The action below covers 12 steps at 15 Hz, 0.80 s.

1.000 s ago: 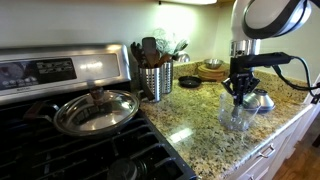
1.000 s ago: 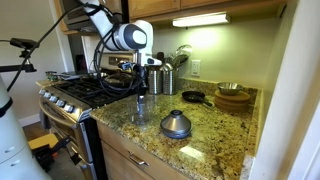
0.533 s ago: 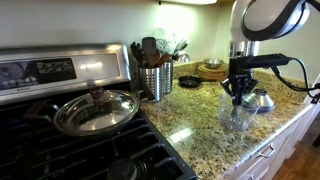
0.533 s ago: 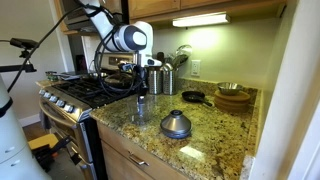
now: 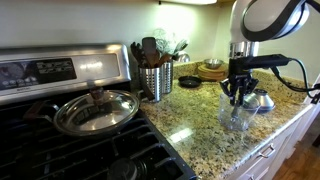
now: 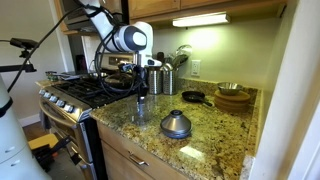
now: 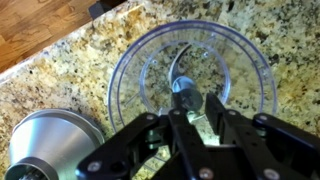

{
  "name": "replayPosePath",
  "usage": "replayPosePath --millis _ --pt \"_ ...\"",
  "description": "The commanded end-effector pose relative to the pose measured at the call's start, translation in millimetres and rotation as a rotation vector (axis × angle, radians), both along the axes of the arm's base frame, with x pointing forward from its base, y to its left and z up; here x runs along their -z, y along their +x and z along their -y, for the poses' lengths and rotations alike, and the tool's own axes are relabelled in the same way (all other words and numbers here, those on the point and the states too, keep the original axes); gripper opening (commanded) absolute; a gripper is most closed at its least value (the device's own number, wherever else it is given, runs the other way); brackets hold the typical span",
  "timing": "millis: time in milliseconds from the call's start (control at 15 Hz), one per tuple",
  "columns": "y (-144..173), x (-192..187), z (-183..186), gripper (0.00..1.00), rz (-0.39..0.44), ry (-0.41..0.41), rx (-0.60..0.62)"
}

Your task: Put the blades in the bowl

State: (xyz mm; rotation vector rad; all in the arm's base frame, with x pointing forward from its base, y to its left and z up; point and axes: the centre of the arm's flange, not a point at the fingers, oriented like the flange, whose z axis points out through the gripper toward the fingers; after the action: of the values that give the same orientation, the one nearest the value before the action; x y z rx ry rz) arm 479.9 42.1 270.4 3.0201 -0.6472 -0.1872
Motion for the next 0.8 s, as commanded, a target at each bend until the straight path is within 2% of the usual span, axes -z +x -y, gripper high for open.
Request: replayPosePath --millis 0,400,733 --pt "-11 -1 -3 0.62 0.003 0.006 -0.004" --pt "-22 -27 -21 0.98 0.030 0.038 -0.034" --pt "-38 -65 -29 1.00 0.051 0.067 -0.043"
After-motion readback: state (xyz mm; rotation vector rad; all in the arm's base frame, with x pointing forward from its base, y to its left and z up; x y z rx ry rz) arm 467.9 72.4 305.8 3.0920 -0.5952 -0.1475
